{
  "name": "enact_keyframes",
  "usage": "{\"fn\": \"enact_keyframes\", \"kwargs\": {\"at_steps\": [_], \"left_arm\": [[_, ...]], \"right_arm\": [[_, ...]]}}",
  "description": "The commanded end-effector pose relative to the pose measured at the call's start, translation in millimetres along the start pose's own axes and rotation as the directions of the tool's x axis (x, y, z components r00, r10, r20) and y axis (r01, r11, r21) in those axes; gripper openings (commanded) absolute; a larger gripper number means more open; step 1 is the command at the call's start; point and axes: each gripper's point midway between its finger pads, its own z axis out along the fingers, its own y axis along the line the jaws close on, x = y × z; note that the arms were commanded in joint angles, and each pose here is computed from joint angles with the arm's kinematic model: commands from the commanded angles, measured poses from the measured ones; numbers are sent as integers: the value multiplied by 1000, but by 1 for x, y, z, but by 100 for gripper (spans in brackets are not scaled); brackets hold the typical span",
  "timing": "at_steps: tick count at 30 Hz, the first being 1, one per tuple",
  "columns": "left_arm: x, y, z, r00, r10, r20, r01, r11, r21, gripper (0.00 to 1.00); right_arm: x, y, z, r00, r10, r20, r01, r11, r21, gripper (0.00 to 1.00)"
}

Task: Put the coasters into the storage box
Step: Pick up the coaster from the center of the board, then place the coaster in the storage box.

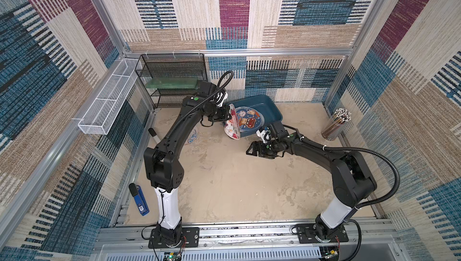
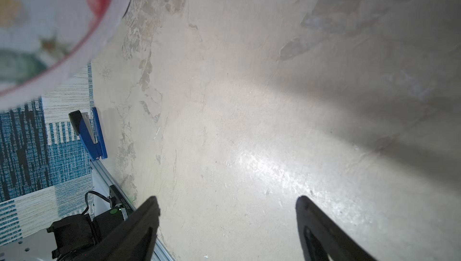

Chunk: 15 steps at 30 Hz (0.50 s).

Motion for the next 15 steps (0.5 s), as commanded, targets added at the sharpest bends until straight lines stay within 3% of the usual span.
{"fn": "enact_keyframes", "kwargs": {"at_steps": [1,10,15], "left_arm": [[-20,-13,13,998,53,21,-54,997,62,0],[-67,-23,63,994,50,102,-64,988,140,0],[-84,-31,95,988,-1,152,-40,964,262,0]], "right_arm": [[-6,7,-9,999,-24,42,25,999,-30,88],[-1,2,-28,997,1,76,1,1000,-26,89],[4,-3,-33,997,20,75,-19,1000,-17,89]]}}
